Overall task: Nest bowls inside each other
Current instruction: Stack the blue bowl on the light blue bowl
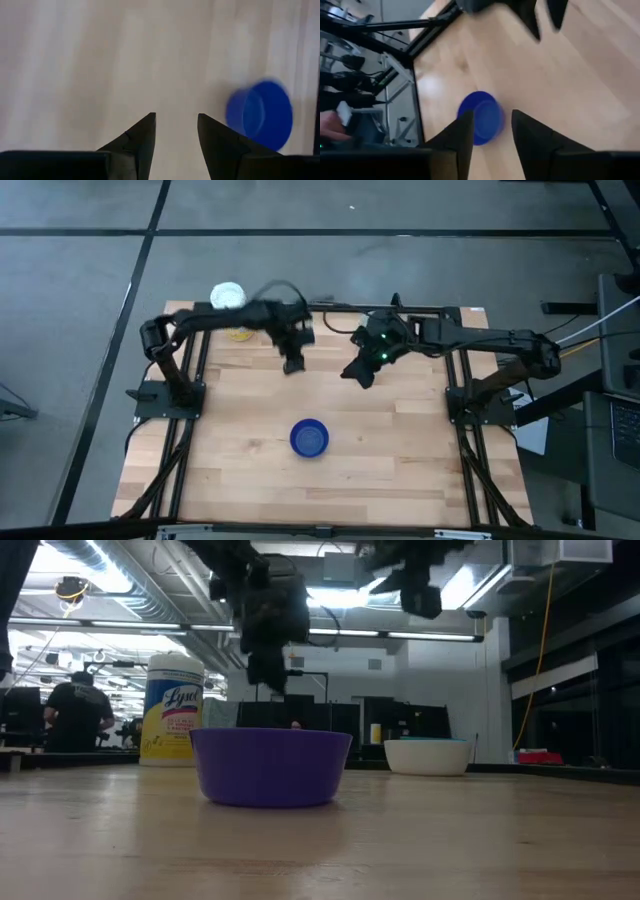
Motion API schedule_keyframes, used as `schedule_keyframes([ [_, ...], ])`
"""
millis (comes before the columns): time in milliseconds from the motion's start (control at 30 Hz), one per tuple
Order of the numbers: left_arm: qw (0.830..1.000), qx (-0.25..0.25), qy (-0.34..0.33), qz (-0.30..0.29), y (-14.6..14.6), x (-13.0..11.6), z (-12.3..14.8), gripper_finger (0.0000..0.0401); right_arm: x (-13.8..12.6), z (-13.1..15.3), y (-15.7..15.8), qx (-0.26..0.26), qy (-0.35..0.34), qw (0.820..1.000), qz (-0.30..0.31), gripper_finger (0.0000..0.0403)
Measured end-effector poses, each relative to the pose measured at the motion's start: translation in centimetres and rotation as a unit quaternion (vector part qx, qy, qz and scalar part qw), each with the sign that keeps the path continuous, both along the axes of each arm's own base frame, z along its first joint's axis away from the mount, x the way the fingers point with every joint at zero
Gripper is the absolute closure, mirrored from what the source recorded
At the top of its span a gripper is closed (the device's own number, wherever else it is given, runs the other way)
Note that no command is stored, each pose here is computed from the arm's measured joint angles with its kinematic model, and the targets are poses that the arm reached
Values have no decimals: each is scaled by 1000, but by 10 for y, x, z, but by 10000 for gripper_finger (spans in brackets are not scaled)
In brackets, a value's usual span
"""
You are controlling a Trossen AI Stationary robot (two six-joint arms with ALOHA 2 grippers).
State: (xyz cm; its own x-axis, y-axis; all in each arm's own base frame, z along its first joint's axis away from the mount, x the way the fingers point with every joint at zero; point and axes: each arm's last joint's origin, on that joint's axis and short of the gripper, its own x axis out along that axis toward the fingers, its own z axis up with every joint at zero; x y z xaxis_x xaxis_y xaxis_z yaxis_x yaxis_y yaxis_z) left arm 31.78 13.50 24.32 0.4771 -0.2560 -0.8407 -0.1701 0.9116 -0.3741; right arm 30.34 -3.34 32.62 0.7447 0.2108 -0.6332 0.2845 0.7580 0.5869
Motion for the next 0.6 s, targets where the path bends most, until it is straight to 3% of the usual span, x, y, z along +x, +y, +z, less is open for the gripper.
schedule_keyframes([
  [167, 997, -20, 51, -54, -53, 4, -31, 260, -8, 15, 15, 6, -30, 1000, -3, 255],
  [333, 994, -25, 28, -100, -101, 16, -39, 254, -11, 20, 17, 3, -40, 999, -11, 252],
  [600, 997, -20, 21, -70, -119, 23, -42, 231, -10, 22, 18, 14, -51, 999, -11, 270],
])
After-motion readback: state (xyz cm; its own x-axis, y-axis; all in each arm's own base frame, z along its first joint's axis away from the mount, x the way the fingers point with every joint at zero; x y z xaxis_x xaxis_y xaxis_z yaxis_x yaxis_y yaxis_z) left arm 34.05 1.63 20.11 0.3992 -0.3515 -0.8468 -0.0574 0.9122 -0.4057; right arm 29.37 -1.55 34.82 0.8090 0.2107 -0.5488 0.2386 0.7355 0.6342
